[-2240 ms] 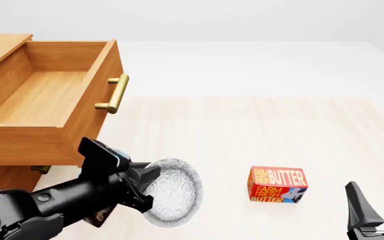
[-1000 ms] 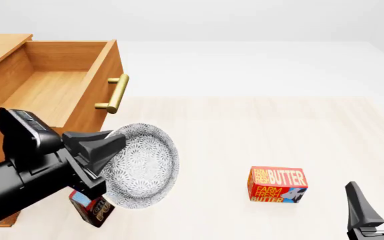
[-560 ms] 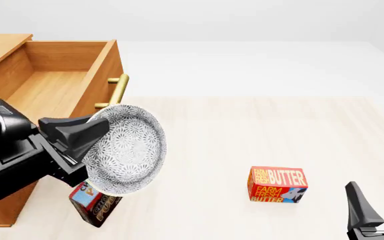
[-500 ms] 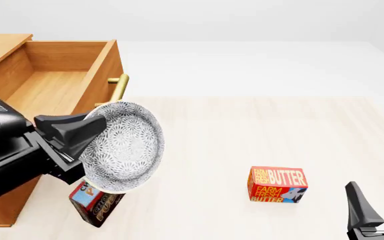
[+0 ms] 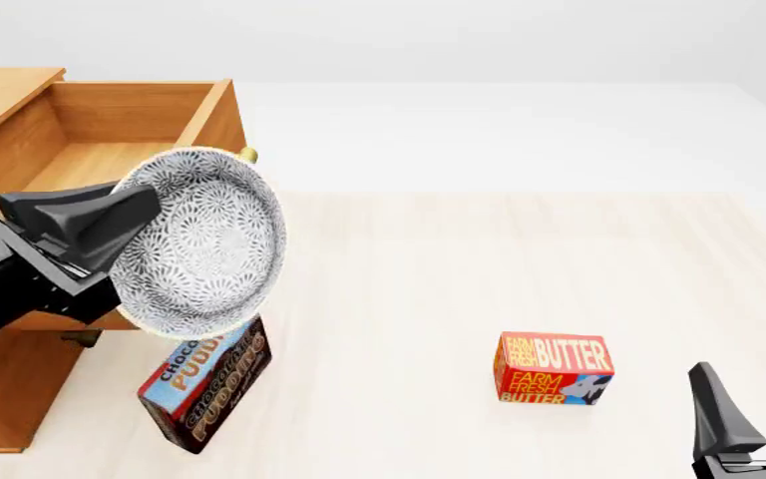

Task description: Put the bowl in the top drawer of the cabinet.

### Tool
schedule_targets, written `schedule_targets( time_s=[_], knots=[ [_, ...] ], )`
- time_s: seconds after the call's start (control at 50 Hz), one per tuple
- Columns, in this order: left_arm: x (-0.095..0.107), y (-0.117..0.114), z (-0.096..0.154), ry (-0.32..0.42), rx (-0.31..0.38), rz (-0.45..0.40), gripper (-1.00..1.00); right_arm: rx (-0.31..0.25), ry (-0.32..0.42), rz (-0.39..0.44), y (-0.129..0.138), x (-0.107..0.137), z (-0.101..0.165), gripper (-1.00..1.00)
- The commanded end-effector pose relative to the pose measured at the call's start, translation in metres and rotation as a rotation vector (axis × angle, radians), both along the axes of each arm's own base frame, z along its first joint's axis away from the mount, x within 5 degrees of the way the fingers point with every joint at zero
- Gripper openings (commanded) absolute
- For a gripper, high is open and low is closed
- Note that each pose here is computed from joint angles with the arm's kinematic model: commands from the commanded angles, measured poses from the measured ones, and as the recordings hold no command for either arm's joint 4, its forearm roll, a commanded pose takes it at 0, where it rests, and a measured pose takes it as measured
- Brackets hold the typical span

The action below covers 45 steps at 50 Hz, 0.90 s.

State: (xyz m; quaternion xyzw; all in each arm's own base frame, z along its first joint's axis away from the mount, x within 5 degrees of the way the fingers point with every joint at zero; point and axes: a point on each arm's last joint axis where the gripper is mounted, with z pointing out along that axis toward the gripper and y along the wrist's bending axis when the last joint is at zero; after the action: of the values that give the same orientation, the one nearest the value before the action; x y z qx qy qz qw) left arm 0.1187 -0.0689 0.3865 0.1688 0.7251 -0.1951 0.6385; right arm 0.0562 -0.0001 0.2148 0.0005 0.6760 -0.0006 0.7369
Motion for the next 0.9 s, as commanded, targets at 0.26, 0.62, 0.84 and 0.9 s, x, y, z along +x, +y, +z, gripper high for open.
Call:
schedule_targets(
  time_s=[0.26, 0.62, 0.84, 0.9],
  knots=[
    [0.007, 0.012, 0.020, -0.041, -0.040, 0.103, -1.00, 0.000, 0.000, 0.000, 0.000, 0.000, 0.000, 1.00],
    [0.023, 0.021, 0.036, -0.071, -0.065, 0.203, -1.00, 0.000, 0.000, 0.000, 0.000, 0.000, 0.000, 1.00],
    [0.031, 0.030, 0.039, -0.075, -0.070, 0.274, -1.00, 0.000, 0.000, 0.000, 0.000, 0.000, 0.000, 1.00],
    [0.035, 0.031, 0.040, -0.072, -0.076, 0.286, -1.00, 0.000, 0.000, 0.000, 0.000, 0.000, 0.000, 1.00]
  ],
)
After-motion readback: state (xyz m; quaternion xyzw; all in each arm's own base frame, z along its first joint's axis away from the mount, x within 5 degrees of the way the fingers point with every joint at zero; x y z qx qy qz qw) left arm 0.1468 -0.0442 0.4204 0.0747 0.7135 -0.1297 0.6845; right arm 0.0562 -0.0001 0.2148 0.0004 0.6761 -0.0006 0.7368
